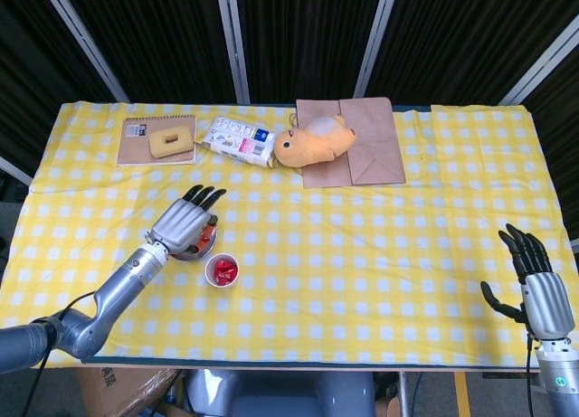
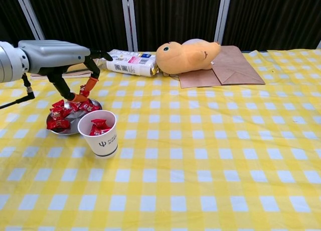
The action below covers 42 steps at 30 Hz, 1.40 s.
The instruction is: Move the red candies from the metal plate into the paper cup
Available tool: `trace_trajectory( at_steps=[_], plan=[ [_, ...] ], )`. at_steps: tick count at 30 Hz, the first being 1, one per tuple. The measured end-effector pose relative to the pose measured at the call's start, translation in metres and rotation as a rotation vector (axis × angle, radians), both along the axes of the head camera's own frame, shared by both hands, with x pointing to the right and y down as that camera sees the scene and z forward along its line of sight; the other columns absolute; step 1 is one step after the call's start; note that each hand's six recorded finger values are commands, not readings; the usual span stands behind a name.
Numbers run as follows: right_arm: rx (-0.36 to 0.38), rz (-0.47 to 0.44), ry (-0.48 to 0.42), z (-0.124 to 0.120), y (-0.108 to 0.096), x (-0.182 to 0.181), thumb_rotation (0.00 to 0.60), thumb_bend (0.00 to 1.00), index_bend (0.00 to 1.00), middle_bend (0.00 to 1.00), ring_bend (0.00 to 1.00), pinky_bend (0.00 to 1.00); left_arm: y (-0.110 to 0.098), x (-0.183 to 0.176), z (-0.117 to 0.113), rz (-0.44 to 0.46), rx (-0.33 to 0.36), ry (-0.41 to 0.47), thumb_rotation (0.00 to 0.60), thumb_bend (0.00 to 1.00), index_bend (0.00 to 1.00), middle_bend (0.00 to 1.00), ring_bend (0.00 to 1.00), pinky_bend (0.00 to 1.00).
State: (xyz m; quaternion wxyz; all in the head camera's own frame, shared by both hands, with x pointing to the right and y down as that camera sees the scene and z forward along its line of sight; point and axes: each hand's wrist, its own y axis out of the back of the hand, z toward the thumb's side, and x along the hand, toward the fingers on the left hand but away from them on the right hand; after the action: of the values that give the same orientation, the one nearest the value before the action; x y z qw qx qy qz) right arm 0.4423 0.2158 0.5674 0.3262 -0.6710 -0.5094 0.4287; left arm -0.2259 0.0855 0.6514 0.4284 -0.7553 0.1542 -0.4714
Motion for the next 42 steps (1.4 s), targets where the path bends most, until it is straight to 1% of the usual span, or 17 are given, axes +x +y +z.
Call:
trace_trajectory(
  at_steps=[3,9,16,21,23,26,30,38,42],
  plan=[
    [0.001,0.001,0.000,0.000,0.000,0.000,0.600,0.42,0.00,0.00,0.00,0.00,0.008,0.012,-0.011,0.032,-0.001,0.030,0.600,0.43,0.59,0.01,0.00,0.00],
    [0.003,0.004,-0.002,-0.001,0.000,0.001,0.600,0.42,0.00,0.00,0.00,0.00,0.026,0.033,-0.018,0.078,-0.017,0.068,0.600,0.43,0.59,0.01,0.00,0.00],
    [0.007,0.003,-0.009,-0.002,-0.001,0.001,0.600,0.42,0.00,0.00,0.00,0.00,0.043,0.042,-0.016,0.121,-0.047,0.058,0.600,0.43,0.59,0.01,0.00,0.00],
    [0.008,0.004,-0.011,-0.002,-0.001,0.001,0.600,0.42,0.00,0.00,0.00,0.00,0.051,0.040,-0.012,0.111,-0.085,0.051,0.600,0.42,0.58,0.00,0.00,0.00],
    [0.008,0.003,-0.012,-0.002,-0.001,0.001,0.600,0.42,0.00,0.00,0.00,0.00,0.052,0.037,-0.011,0.113,-0.089,0.043,0.600,0.40,0.56,0.00,0.00,0.00],
    [0.009,0.000,-0.011,-0.002,-0.001,0.000,0.600,0.42,0.00,0.00,0.00,0.00,0.053,0.034,-0.010,0.110,-0.098,0.032,0.600,0.34,0.53,0.00,0.00,0.00],
    [0.007,-0.002,-0.009,-0.002,-0.001,0.000,0.600,0.42,0.00,0.00,0.00,0.00,0.054,0.034,-0.009,0.105,-0.103,0.038,0.600,0.27,0.48,0.00,0.00,0.00],
    [0.007,-0.001,-0.009,-0.001,-0.001,0.000,0.600,0.42,0.00,0.00,0.00,0.00,0.049,0.036,-0.013,0.084,-0.086,0.067,0.600,0.22,0.44,0.00,0.00,0.00],
    [0.007,-0.001,-0.010,-0.002,-0.001,0.000,0.600,0.42,0.00,0.00,0.00,0.00,0.045,0.033,-0.016,0.066,-0.078,0.075,0.600,0.22,0.43,0.00,0.00,0.00]
  ],
)
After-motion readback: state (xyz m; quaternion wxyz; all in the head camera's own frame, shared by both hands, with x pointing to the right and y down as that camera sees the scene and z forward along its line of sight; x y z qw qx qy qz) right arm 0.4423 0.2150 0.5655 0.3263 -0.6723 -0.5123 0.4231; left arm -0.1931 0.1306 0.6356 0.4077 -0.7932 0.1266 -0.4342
